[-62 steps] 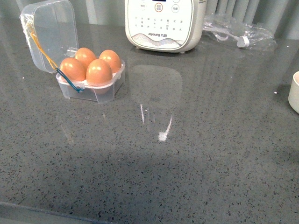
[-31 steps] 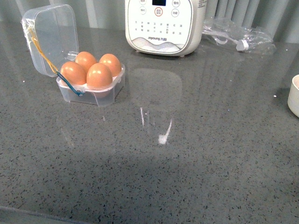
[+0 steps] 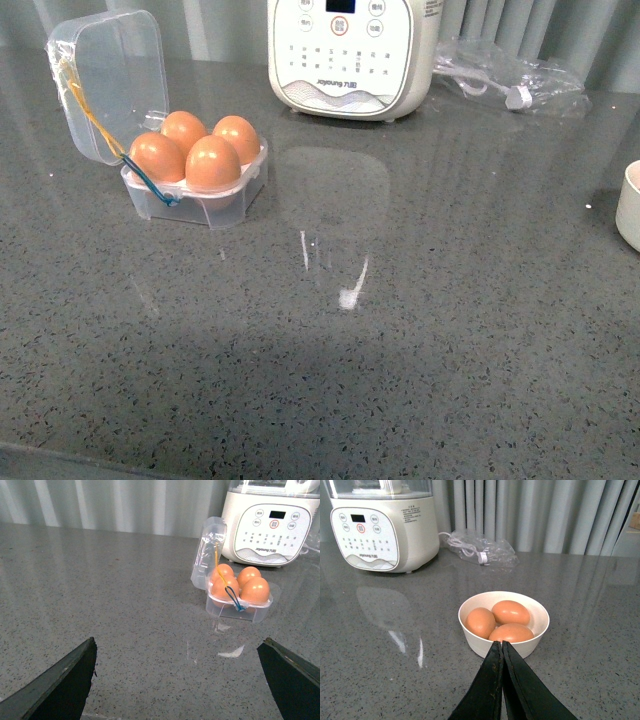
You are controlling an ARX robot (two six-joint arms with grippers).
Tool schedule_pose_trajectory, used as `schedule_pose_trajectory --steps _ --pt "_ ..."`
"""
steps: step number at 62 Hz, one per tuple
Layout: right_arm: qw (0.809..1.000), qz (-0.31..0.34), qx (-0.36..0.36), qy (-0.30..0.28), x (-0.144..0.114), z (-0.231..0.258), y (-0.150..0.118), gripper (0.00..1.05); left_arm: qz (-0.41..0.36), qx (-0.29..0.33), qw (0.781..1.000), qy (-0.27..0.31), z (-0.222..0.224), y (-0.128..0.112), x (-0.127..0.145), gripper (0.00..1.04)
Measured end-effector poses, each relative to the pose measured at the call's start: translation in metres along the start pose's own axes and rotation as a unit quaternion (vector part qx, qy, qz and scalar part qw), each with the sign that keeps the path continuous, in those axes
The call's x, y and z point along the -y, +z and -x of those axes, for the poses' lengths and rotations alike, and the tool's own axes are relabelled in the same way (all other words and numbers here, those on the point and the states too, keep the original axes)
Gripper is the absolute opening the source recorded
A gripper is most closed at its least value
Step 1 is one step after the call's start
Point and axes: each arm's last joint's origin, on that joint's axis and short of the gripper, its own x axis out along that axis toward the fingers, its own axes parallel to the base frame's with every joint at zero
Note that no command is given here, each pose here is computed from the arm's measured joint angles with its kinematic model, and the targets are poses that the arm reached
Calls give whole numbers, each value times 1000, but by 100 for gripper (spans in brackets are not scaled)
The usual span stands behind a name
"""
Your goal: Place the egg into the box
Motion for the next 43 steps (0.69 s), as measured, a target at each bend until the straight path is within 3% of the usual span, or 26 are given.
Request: schedule_pose_trajectory --steps 43 --pt "1000 0 -17 0 0 19 -5 3 0 0 1000 0 0 0 0 98"
